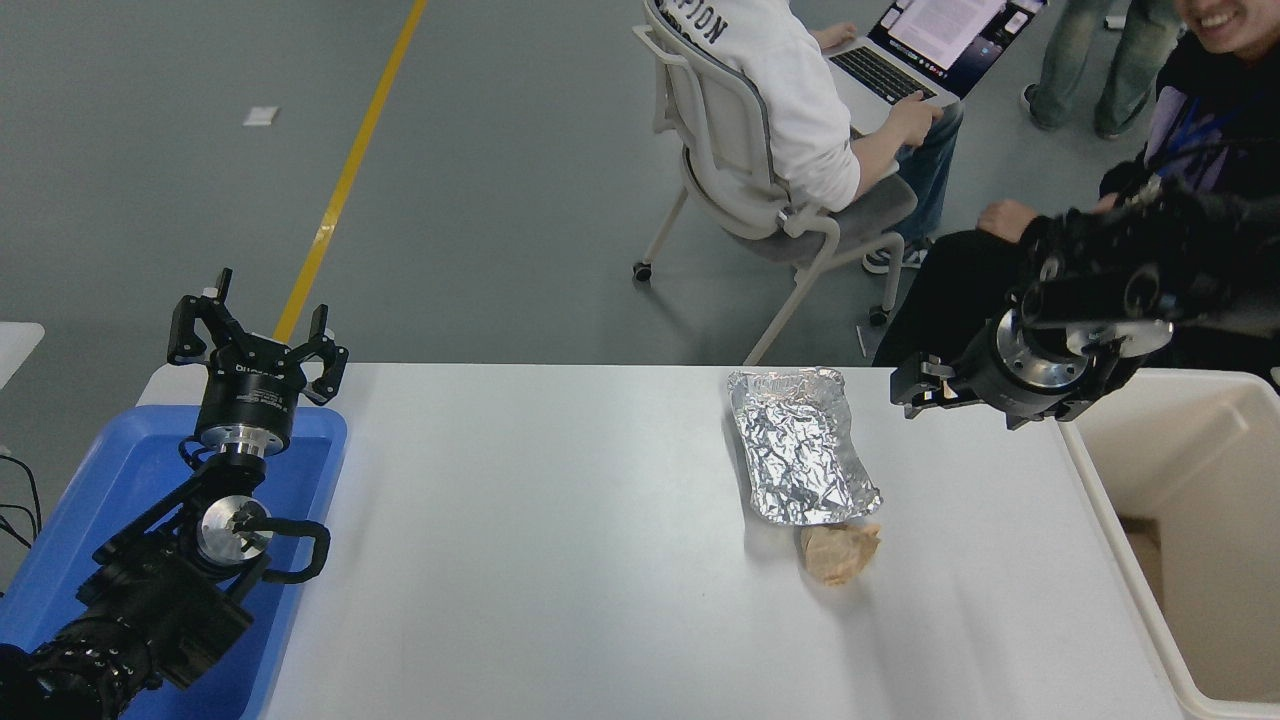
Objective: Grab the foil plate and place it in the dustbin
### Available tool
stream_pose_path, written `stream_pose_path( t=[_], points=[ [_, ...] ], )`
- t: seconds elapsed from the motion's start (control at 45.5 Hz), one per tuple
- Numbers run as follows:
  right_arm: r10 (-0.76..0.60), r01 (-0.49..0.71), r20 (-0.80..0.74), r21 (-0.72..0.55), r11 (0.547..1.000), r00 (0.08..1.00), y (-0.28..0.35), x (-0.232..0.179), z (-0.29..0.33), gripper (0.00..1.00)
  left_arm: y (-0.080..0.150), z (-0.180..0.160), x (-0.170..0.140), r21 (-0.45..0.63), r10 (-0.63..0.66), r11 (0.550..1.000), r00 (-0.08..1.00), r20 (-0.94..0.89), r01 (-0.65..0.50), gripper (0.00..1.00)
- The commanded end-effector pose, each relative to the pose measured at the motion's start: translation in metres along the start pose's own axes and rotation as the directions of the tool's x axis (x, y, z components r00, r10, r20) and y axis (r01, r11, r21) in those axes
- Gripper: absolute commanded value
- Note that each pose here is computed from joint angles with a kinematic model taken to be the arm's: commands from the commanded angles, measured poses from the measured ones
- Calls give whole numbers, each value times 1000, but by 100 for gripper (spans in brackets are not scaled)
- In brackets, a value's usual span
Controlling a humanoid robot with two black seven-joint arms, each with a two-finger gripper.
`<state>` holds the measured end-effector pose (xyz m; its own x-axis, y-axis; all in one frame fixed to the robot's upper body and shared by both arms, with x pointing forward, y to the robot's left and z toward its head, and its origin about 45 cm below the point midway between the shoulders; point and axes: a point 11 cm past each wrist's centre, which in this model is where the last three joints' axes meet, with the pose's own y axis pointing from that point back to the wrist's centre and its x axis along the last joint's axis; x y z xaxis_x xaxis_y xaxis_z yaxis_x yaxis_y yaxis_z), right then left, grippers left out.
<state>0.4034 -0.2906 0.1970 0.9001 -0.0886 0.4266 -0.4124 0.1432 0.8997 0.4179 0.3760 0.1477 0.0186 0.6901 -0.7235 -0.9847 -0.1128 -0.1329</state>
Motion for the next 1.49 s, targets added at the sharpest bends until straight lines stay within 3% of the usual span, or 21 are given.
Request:
stream_pose_path(
  t=[0.0,0.308,0.681,1.011,1.165,1.209,1.253,1.473],
  points=[
    [73,-73,-20,0,997,997,-54,-23,-5,100,0,0,0,0,-1,1000,1000,0,1,99],
    [87,-86,-26,37,996,996,-76,-37,-32,100,0,0,0,0,-1,1000,1000,0,1,99],
    [92,-84,-142,57,995,986,-103,-67,-50,99,0,0,0,-1,1,1000,1000,0,-1,99],
    [175,-170,-158,48,984,972,-115,-68,-41,93,0,0,0,0,1,1000,1000,0,-1,99],
    [176,-171,-162,48,984,971,-115,-69,-41,74,0,0,0,-2,0,1000,1000,-1,0,99],
    [172,-166,-160,49,985,972,-116,-70,-42,57,0,0,0,0,-1,1000,1000,0,1,99],
    [169,-163,-158,50,985,973,-116,-71,-42,49,0,0,0,0,-1,1000,1000,0,1,99],
    [162,-154,-108,72,985,981,-117,-75,-49,32,0,0,0,0,-1,1000,1000,0,1,99]
  ],
)
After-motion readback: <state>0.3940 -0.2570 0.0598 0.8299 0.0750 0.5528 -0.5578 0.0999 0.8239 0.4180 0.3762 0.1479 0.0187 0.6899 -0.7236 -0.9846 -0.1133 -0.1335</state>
